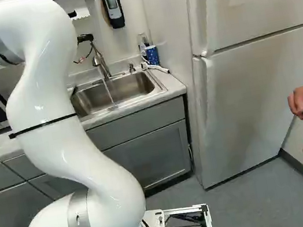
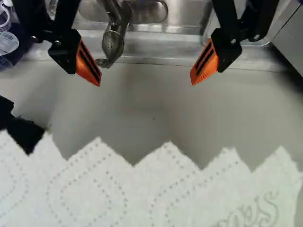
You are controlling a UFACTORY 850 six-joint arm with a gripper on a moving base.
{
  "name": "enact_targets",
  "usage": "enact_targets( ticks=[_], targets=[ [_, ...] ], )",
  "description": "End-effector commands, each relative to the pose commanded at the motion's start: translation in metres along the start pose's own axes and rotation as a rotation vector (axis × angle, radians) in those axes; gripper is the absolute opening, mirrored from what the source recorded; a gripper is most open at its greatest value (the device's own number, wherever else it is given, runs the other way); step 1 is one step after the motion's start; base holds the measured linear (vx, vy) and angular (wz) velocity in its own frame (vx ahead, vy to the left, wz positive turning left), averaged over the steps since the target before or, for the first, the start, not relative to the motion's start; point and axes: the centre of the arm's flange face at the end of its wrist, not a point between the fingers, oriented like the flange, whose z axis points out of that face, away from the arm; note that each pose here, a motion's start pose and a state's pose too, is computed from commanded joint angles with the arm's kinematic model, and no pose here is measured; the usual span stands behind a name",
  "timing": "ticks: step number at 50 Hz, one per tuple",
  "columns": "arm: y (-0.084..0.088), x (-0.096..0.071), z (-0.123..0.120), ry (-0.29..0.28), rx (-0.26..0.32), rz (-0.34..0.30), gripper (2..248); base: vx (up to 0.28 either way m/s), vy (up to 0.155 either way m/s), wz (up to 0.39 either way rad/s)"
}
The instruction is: Rinse the cup and place it in the tray
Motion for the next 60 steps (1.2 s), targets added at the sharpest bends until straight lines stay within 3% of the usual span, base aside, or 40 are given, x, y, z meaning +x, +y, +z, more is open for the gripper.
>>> enact_targets(
  ticks=[31, 49, 60],
  targets=[
    [0.001, -0.003, -0.001, -0.032, 0.007, 0.000, 247, 0.000, 0.000, 0.000],
    [-0.003, -0.005, -0.019, -0.059, 0.019, -0.001, 247, 0.000, 0.000, 0.000],
    [0.005, -0.006, -0.024, -0.073, 0.011, 0.001, 247, 0.000, 0.000, 0.000]
  ],
)
